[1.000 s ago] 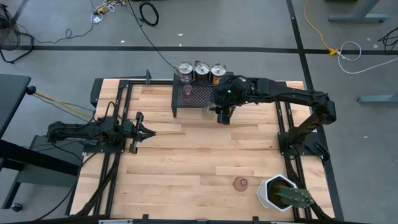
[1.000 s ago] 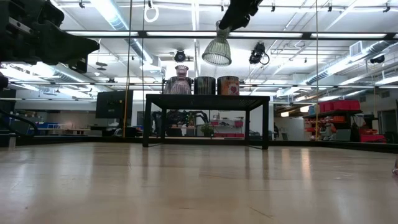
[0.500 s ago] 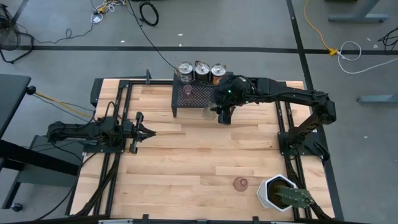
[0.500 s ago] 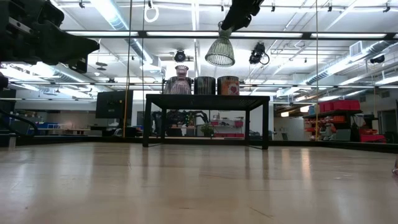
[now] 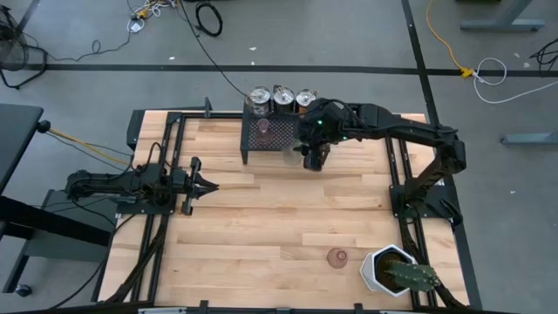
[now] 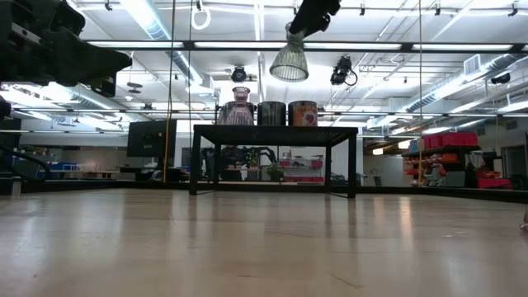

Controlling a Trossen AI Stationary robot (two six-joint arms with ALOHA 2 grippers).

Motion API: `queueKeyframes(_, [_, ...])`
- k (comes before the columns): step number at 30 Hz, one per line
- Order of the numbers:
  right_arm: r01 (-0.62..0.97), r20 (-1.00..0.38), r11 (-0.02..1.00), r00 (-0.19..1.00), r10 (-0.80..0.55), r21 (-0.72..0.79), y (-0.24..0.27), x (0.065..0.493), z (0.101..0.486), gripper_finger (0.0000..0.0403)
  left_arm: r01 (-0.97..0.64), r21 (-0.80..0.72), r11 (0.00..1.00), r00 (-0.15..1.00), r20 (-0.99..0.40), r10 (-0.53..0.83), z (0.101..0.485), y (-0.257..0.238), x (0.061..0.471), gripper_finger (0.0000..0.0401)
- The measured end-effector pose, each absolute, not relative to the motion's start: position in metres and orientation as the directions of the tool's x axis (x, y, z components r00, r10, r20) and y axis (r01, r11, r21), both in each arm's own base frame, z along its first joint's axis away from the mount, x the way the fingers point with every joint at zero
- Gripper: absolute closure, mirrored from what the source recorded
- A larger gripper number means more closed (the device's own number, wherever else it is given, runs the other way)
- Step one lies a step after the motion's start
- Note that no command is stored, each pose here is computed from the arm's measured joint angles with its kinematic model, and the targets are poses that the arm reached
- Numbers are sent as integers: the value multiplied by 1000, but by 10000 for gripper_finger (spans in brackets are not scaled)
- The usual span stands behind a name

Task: Pick & Place candle stick holders
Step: Put the green vase candle holder on the shelf

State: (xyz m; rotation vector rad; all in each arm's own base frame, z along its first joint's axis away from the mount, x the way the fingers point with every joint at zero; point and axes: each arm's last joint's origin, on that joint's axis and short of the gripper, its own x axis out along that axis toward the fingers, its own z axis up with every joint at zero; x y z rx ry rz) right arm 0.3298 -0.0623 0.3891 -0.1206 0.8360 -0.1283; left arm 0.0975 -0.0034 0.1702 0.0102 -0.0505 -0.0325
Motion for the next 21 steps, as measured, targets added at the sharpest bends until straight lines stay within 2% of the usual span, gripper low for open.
queueKeyframes(21, [127,-761,979,617,-202,-157,-91,340,387,224,32,11,999,998,49,-32,170,-3,97,367])
